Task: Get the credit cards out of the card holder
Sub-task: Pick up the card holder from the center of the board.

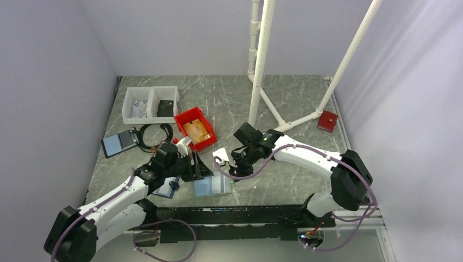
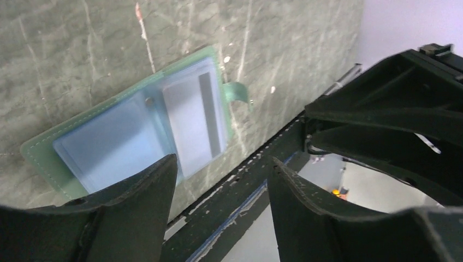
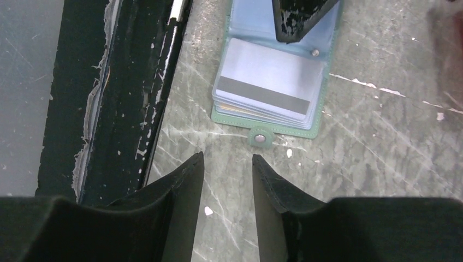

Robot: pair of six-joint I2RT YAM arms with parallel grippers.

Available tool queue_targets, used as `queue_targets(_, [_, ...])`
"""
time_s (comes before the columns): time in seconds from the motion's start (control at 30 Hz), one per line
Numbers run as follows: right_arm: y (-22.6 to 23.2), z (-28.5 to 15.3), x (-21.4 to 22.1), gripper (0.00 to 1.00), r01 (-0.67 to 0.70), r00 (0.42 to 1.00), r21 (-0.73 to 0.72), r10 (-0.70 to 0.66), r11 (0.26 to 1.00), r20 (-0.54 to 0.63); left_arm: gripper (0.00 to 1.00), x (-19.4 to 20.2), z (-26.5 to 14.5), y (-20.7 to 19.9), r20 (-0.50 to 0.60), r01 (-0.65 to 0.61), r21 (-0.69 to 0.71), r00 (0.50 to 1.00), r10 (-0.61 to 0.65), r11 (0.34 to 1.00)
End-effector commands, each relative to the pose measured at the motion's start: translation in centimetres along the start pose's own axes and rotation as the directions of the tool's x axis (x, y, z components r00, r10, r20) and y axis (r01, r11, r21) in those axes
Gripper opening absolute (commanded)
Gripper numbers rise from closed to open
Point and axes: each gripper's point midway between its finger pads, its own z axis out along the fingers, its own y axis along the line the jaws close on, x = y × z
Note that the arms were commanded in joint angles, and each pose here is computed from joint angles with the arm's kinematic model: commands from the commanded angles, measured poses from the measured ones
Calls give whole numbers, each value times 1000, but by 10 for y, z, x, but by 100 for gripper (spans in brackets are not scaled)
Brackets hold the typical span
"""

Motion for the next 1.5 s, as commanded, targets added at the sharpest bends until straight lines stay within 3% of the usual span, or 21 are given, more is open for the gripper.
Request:
queue_targets(0.0, [-3,14,-4,37,26,1000,17,-26,1000,-10,62,-6,8,4,39,-13,-93,999,17,996])
queue_targets(0.23, [0,35,-1,27,52,995,14,-50,999,-82,49,5,27,14,-7,-20,-156,1000,19,988])
queue_targets(0.43, [-7,46,0,17,19,993,35,-14,999,-120,45,10,41,18,-38,-28,-160,999,22,987])
queue_targets(0.77, [-16,39,0,17,-40,995,50,45,998,-94,38,19,43,40,-43,-13,-231,999,3,973])
queue_targets(1.23, [-34,39,9,15,-233,972,39,235,972,-33,38,23,53,40,-58,-3,-193,998,-8,981])
queue_targets(1.47, [-36,46,13,14,-271,961,37,272,962,-42,18,35,56,66,-75,10,-262,997,-30,965])
